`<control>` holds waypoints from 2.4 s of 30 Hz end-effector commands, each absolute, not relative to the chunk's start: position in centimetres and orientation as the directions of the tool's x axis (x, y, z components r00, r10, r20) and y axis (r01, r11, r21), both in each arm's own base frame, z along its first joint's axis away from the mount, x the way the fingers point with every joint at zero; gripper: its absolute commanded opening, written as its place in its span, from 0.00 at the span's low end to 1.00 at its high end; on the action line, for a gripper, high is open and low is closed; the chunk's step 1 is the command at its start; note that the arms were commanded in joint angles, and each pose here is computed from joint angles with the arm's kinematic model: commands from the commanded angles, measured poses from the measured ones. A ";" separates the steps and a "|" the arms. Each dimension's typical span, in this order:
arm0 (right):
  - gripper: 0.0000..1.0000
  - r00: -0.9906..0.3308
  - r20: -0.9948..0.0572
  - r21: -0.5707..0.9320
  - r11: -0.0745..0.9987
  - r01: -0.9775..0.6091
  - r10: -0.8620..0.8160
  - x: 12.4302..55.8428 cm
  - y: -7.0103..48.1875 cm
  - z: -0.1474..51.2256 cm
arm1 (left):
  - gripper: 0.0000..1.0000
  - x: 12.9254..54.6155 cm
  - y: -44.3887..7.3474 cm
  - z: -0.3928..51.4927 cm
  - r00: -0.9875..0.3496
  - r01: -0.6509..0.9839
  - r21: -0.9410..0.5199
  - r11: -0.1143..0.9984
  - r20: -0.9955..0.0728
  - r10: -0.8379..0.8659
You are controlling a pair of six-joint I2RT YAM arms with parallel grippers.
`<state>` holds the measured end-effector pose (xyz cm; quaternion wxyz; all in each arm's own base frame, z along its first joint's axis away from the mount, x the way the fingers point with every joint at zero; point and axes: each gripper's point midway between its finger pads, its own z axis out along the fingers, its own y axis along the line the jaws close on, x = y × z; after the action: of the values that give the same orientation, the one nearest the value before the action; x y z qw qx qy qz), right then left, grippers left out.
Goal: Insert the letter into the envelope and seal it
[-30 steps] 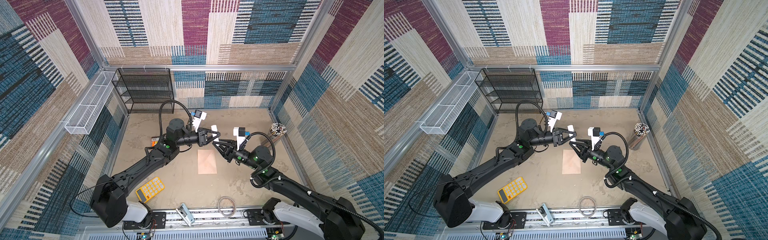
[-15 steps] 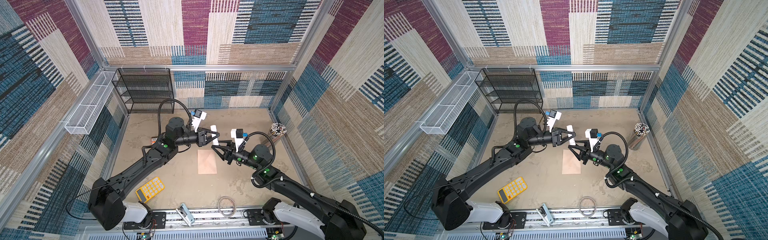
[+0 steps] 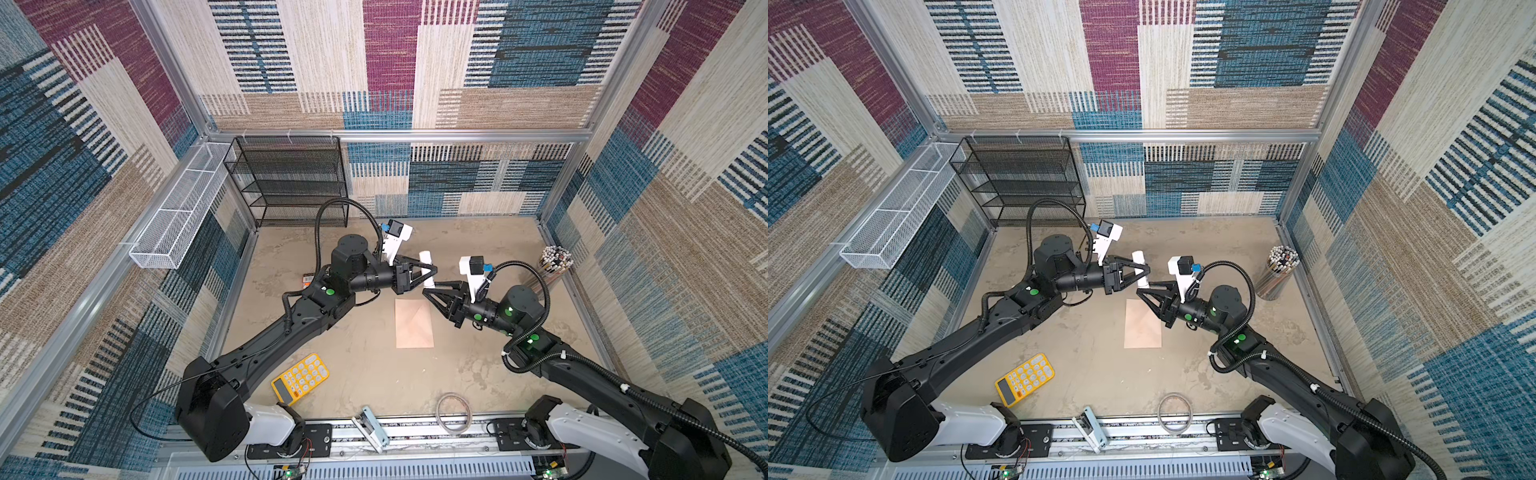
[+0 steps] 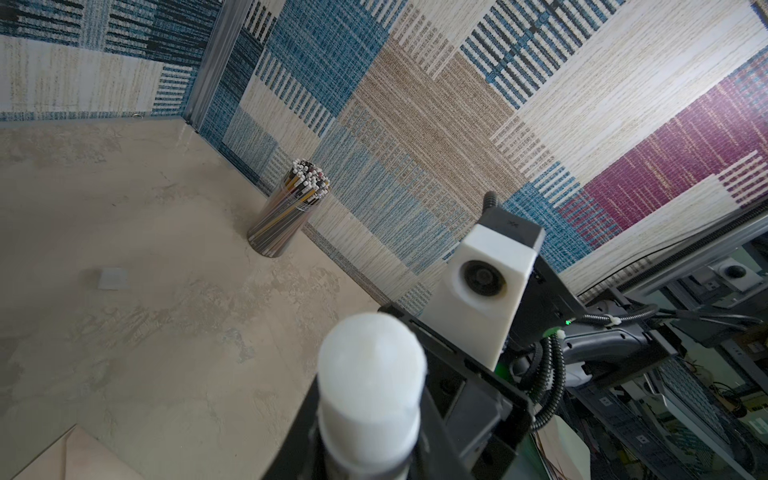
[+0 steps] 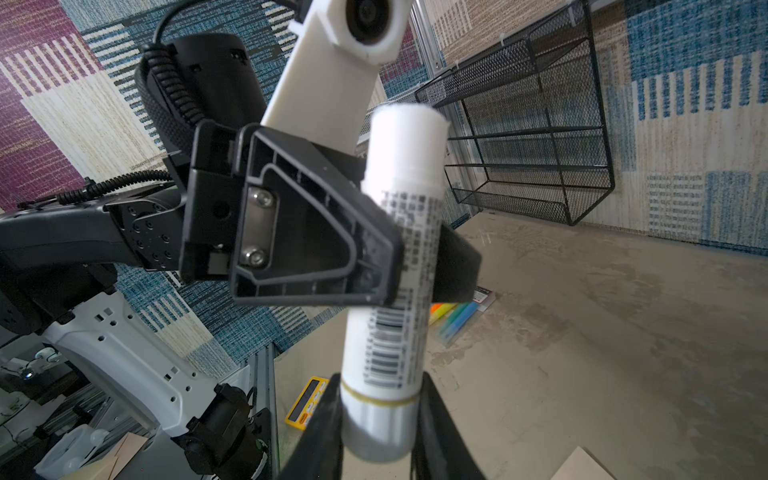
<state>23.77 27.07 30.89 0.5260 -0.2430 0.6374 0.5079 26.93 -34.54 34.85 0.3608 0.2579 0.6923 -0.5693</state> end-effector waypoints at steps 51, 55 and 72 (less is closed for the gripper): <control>0.51 -0.126 -0.971 0.216 0.527 -0.822 0.201 23.3 27.8 31.0 | 0.00 29.9 -32.1 36.5 -0.602 0.744 -0.626 0.236 -0.780 -0.171; 0.51 -0.169 -0.959 0.252 0.414 -0.875 0.226 22.9 27.9 31.8 | 0.00 28.7 -32.2 36.6 -0.587 0.776 -0.607 0.173 -0.795 -0.155; 0.34 -0.199 -0.952 0.264 0.293 -0.919 0.234 22.6 29.4 33.4 | 0.00 27.9 -32.5 36.5 -0.580 0.796 -0.595 0.111 -0.803 -0.140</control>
<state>23.81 29.07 31.72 0.5552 -0.2758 0.6106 0.4928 27.66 -32.53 35.97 0.3696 0.2551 0.6494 -0.6137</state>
